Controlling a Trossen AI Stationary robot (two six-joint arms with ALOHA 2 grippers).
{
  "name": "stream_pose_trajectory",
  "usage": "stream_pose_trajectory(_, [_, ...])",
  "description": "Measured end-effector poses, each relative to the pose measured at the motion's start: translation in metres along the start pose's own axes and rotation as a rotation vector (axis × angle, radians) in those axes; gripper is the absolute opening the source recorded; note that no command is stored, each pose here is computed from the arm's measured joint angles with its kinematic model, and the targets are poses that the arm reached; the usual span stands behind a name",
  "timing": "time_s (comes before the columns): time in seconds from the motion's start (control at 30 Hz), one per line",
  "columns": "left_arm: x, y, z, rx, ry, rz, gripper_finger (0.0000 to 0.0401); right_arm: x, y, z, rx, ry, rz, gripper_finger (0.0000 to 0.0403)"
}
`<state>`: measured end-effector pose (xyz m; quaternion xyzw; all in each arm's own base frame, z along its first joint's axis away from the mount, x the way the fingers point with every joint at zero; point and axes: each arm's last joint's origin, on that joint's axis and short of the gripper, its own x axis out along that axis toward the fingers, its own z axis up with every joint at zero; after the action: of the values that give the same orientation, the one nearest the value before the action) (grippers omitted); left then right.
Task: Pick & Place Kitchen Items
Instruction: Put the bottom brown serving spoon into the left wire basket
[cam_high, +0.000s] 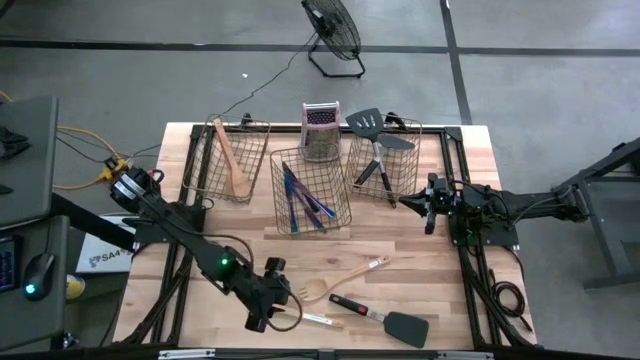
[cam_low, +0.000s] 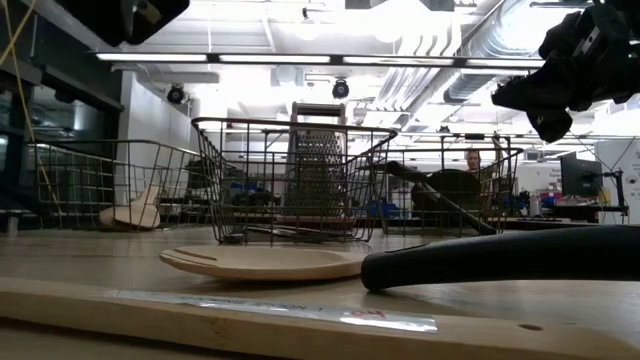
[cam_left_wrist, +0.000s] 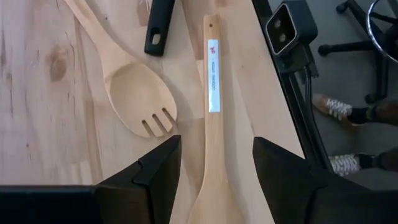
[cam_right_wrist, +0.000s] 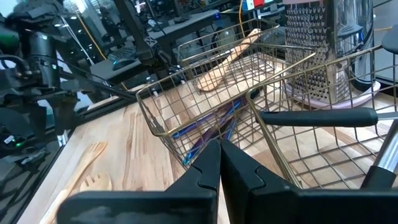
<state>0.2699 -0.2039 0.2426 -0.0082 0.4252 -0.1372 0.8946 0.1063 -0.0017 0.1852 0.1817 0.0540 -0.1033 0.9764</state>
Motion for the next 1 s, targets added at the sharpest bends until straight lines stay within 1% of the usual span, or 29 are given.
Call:
stream_pose_trajectory(0.27, [0.007, -0.008, 0.015, 0.003, 0.034, 0.013, 0.0196, 0.000, 0.000, 0.000, 0.000, 0.000, 0.000, 0.0002])
stream_pose_trajectory(0.33, [0.012, -0.010, 0.016, 0.009, 0.045, -0.002, 0.0196, 0.000, 0.000, 0.000, 0.000, 0.001, 0.000, 0.0002])
stream_pose_trajectory(0.5, [0.019, -0.014, 0.017, 0.021, 0.060, -0.011, 0.0196, 0.000, 0.000, 0.000, 0.000, 0.001, 0.000, 0.0002])
stream_pose_trajectory(0.77, [0.021, -0.021, 0.012, 0.041, 0.087, -0.013, 0.0196, 0.000, 0.000, 0.000, 0.000, 0.001, 0.000, 0.0002])
stream_pose_trajectory(1.0, [0.020, -0.022, 0.009, 0.054, 0.097, 0.018, 0.0196, 0.000, 0.000, 0.000, 0.000, 0.001, 0.000, 0.0002])
